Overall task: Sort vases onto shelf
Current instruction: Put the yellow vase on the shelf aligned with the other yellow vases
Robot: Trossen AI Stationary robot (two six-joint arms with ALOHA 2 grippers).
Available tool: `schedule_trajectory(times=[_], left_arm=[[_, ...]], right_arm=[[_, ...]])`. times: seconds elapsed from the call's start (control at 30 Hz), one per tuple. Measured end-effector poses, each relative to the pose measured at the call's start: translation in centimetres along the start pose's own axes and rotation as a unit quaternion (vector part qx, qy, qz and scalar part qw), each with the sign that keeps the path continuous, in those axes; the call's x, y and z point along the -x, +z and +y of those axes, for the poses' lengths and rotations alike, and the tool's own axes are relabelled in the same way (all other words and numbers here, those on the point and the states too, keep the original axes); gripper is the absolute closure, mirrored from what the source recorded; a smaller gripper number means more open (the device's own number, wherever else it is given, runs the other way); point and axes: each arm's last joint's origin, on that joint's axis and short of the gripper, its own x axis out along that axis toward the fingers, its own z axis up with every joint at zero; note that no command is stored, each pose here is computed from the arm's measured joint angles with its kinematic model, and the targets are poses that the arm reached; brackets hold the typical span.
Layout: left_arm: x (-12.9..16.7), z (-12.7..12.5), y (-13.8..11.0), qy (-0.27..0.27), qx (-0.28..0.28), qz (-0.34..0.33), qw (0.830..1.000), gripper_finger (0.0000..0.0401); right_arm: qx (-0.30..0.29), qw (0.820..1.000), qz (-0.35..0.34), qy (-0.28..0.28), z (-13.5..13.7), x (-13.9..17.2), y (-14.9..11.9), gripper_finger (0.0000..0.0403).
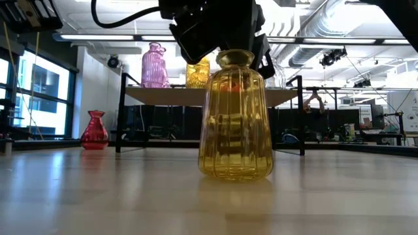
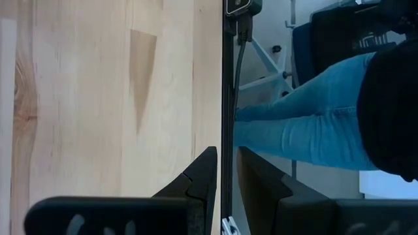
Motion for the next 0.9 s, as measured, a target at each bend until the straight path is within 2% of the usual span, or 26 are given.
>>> schedule_trajectory(times=[0.3,0.6,0.73,0.9], left_arm=[[0.0,0.0,0.0,0.001,0.0,-0.001,1.0,0.0347],[0.0,0.0,0.0,0.001,0.0,-0.001,1.0,0.0347],[0.0,0.0,0.0,0.001,0.0,-0.001,1.0,0.0347],[0.0,0.0,0.0,0.001,0.0,-0.001,1.0,0.0347]], right_arm=[[0.02,0.999,0.001,0.028,0.3,0.1,0.1,0.0336],[0.025,0.999,0.0,0.029,0.3,0.3,0.1,0.0336],[0.024,0.999,-0.009,0.025,0.8,1.5,0.0,0.0336],[0.035,0.999,-0.041,-0.003,2.1,4.5,-0.8,0.0336]])
